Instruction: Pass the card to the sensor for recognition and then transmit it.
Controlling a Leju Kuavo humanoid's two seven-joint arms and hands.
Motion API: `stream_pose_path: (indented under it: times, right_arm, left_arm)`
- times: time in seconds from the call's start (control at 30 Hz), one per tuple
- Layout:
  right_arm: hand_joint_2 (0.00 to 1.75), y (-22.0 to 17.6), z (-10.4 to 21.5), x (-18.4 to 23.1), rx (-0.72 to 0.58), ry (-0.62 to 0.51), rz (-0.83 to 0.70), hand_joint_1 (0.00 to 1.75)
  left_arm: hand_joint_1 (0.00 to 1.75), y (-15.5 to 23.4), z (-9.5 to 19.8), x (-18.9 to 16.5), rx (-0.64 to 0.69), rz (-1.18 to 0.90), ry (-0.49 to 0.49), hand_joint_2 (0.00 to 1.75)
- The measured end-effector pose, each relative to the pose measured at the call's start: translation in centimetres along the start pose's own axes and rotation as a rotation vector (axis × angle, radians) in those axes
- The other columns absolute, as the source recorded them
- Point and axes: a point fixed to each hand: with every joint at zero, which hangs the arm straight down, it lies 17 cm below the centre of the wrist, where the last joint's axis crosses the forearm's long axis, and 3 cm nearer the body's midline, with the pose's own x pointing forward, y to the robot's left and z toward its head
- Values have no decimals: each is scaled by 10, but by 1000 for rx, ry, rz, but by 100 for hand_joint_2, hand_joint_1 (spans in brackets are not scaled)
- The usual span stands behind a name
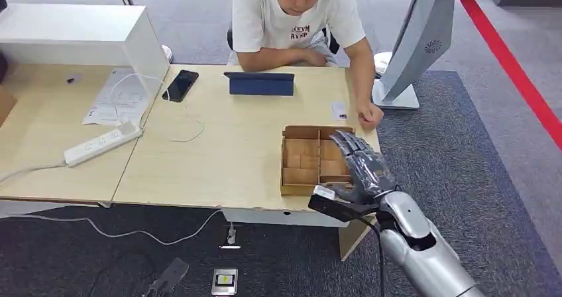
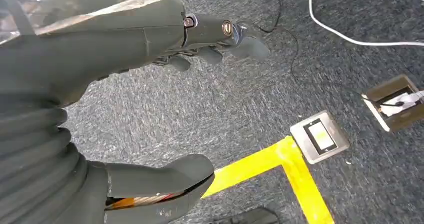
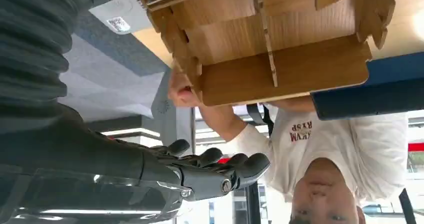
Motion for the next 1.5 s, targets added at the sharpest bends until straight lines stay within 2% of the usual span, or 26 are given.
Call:
stream_pose_path:
  times: [0.47,0.9,1.5]
  right_arm:
    - [175,-15,-2,-25,-17,51,3,0]
    - [175,16,6,-4,69,19,-27,0]
    - [175,14,13,5,91,15,-32,0]
  left_arm:
    - [0,2,0,-3,11,15,4,175]
    - [0,2,2,-6,24,30,8,175]
    - [0,4,3,-13,12,13,7,175]
